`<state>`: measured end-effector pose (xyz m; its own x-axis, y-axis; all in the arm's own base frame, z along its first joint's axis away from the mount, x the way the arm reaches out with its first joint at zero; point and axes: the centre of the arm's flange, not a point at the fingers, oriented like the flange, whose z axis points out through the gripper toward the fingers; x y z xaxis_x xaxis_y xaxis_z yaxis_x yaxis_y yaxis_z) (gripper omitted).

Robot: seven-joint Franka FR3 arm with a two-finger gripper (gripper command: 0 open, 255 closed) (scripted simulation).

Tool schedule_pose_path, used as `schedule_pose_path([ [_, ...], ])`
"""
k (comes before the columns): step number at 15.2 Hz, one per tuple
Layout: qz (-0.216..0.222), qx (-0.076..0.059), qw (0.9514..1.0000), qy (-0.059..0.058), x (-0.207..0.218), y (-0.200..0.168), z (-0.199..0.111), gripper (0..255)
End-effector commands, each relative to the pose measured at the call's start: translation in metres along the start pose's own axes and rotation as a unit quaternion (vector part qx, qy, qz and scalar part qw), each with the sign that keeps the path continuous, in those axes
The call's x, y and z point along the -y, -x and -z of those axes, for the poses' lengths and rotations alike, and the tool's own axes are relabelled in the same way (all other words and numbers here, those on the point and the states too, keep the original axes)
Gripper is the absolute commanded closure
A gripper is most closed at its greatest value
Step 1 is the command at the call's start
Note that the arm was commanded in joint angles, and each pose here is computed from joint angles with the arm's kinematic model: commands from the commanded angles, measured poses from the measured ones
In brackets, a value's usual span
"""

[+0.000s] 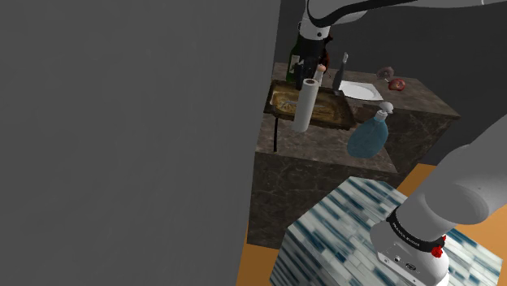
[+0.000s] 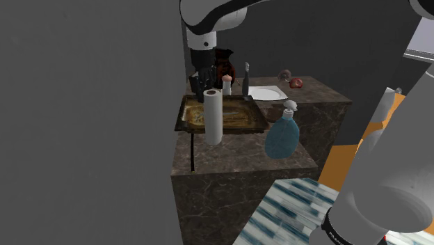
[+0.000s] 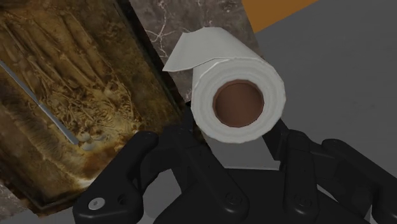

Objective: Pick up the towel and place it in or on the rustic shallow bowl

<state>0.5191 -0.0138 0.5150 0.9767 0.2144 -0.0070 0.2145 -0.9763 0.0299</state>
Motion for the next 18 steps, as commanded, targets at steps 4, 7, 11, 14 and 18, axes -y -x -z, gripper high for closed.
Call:
schedule_pose_path([
  [4,0.000,0.000,1.0000,0.000,-0.013,0.004,0.023,255],
  [7,0.000,0.000,1.0000,0.000,-0.049,0.018,0.029,255],
  [11,0.000,0.000,1.0000,0.000,-0.098,0.036,0.037,255],
  [14,0.000,0.000,1.0000,0.000,-0.135,0.049,0.043,255],
  [18,0.000,0.000,1.0000,0.000,-0.184,0.067,0.051,255],
])
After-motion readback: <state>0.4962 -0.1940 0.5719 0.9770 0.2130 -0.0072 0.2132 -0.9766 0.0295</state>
